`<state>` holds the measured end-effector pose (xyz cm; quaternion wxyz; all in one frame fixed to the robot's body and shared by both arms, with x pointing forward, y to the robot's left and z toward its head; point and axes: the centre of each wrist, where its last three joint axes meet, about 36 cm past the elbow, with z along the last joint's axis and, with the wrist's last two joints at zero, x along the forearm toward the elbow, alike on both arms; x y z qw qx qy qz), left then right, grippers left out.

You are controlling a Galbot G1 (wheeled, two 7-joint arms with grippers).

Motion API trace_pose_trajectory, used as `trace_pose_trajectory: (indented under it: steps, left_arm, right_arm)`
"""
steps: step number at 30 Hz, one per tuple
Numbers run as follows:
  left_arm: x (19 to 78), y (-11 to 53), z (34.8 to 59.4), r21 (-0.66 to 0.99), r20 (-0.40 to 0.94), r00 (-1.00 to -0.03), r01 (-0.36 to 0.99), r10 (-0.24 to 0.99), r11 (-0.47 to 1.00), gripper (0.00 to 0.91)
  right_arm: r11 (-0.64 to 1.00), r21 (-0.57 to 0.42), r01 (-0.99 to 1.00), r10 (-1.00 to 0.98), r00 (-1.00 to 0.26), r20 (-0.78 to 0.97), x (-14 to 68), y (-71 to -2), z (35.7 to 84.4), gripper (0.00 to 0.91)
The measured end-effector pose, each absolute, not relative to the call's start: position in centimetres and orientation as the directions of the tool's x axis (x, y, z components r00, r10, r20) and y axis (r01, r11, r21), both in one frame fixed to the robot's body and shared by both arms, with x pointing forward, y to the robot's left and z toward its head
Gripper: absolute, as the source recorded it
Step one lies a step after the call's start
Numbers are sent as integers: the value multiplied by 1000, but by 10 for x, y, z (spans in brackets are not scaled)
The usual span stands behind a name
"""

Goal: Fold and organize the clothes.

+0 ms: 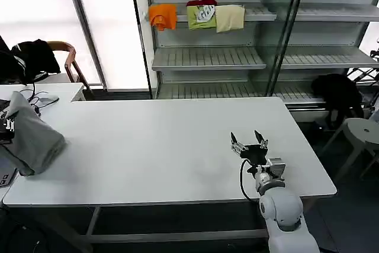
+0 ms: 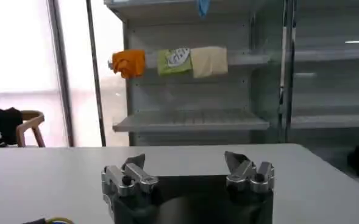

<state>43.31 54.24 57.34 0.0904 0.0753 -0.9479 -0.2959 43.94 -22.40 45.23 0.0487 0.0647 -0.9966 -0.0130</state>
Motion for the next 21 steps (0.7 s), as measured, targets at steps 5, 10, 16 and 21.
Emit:
trace_pose_trajectory:
  steps: [5,10,16,21]
  left_arm:
    - [435,506,546,625,162,-978,-2,-133,781,30]
    - [438,450,502,592,215,-976,94,-44,800,30]
    - [442,376,482,504,232,-971,176,64,846,71]
    - [450,322,473,396,230,-964,215,130,893,111]
  right_arm:
    - [993,31,-117,-119,-988,100,433,-230,447,907]
    - [995,26,-99,-102,-988,112,425,-241,442,907]
    - [997,29,-74,-77,-989,123,417,-251,438,907]
    - [997,27,-67,-70,-990,123,413,-253,439,907]
